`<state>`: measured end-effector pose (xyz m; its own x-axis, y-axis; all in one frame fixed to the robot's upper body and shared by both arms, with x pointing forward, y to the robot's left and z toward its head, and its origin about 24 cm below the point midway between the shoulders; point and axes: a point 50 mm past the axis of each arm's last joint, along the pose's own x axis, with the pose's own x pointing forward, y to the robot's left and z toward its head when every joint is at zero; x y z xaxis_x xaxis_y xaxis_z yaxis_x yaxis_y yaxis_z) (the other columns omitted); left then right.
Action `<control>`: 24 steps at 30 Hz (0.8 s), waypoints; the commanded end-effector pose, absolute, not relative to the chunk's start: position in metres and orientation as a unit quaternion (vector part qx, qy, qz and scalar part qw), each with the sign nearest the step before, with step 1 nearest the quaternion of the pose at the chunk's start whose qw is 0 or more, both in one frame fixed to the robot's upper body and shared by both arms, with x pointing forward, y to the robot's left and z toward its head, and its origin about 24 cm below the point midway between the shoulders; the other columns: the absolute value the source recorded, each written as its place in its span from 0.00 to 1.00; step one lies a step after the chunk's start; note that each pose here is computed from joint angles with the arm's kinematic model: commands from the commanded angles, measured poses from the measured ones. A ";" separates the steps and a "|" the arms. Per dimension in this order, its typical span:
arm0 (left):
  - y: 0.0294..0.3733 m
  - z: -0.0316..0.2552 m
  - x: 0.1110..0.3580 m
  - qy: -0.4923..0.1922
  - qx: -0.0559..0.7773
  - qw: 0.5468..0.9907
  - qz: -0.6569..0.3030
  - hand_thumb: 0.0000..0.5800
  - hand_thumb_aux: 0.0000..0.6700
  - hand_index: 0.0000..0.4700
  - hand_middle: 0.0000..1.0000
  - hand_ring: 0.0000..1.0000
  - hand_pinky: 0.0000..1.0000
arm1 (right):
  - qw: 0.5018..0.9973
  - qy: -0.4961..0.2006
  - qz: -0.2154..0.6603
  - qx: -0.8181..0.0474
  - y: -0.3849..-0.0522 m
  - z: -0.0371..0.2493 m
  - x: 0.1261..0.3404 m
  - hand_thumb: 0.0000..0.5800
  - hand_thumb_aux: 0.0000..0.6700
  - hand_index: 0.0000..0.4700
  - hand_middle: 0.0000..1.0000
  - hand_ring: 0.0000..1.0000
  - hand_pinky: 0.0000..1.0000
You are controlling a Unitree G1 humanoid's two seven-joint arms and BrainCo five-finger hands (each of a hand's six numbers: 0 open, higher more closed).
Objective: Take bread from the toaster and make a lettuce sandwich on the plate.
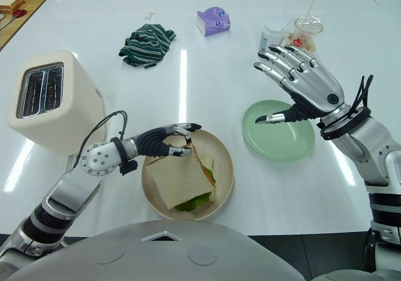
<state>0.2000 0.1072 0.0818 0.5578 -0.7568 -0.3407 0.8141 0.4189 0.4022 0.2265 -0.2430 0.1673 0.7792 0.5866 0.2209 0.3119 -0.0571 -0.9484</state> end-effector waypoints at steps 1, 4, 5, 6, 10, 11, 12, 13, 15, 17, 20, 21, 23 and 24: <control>0.104 0.076 0.205 0.052 0.281 0.838 -0.464 0.94 0.75 0.75 0.00 0.00 0.00 | 0.616 -0.312 0.119 -0.713 -0.240 0.164 0.226 0.00 0.00 0.00 0.00 0.00 0.00; 0.098 0.080 0.205 0.040 0.269 0.843 -0.463 0.78 0.53 0.53 0.00 0.00 0.00 | 0.617 -0.312 0.119 -0.713 -0.240 0.163 0.226 0.00 0.00 0.00 0.00 0.00 0.00; 0.096 0.082 0.205 0.036 0.267 0.845 -0.462 0.68 0.43 0.43 0.00 0.00 0.00 | 0.617 -0.312 0.119 -0.712 -0.239 0.163 0.227 0.00 0.00 0.00 0.00 0.00 0.00; 0.095 0.082 0.206 0.033 0.267 0.847 -0.460 0.00 0.00 0.00 0.00 0.00 0.00 | 0.618 -0.312 0.120 -0.712 -0.238 0.162 0.227 0.00 0.00 0.00 0.00 0.00 0.00; 0.094 0.084 0.212 0.025 0.268 0.854 -0.445 0.00 0.00 0.00 0.00 0.00 0.00 | 0.621 -0.312 0.121 -0.709 -0.237 0.160 0.229 0.00 0.00 0.00 0.00 0.00 0.00; 0.095 0.085 0.213 0.022 0.268 0.856 -0.441 0.00 0.00 0.00 0.00 0.00 0.00 | 0.621 -0.312 0.121 -0.709 -0.236 0.160 0.229 0.00 0.00 0.00 0.00 0.00 0.00; 0.095 0.087 0.214 0.018 0.267 0.859 -0.437 0.00 0.00 0.00 0.00 0.00 0.00 | 0.622 -0.311 0.122 -0.708 -0.236 0.159 0.229 0.00 0.00 0.00 0.00 0.00 0.00; 0.096 0.090 0.215 0.013 0.267 0.861 -0.432 0.00 0.00 0.00 0.00 0.00 0.00 | 0.623 -0.311 0.123 -0.707 -0.235 0.158 0.229 0.00 0.00 0.00 0.00 0.00 0.00; 0.099 0.103 0.221 -0.013 0.261 0.873 -0.412 0.00 0.00 0.00 0.00 0.00 0.00 | 0.626 -0.310 0.129 -0.703 -0.233 0.156 0.228 0.00 0.00 0.00 0.00 0.00 0.00; 0.107 0.132 0.228 -0.073 0.244 0.891 -0.375 0.00 0.00 0.00 0.00 0.00 0.00 | 0.647 -0.302 0.149 -0.684 -0.228 0.151 0.225 0.00 0.00 0.00 0.00 0.00 0.00; 0.131 0.175 0.225 -0.159 0.221 0.900 -0.339 0.05 0.02 0.02 0.00 0.00 0.00 | 0.693 -0.255 0.214 -0.639 -0.219 0.133 0.216 0.00 0.00 0.00 0.00 0.00 0.00; 0.142 0.182 0.221 -0.171 0.222 0.899 -0.335 0.36 0.20 0.20 0.00 0.00 0.00 | 0.707 -0.235 0.237 -0.624 -0.217 0.126 0.212 0.00 0.00 0.00 0.00 0.00 0.00; 0.166 0.186 0.216 -0.168 0.233 0.899 -0.331 0.79 0.55 0.55 0.00 0.00 0.00 | 0.731 -0.195 0.276 -0.593 -0.213 0.116 0.203 0.00 0.00 0.00 0.00 0.00 0.00; 0.180 0.182 0.214 -0.156 0.244 0.900 -0.326 0.86 0.63 0.63 0.00 0.00 0.00 | 0.742 -0.174 0.296 -0.575 -0.211 0.111 0.198 0.00 0.00 0.00 0.00 0.00 0.00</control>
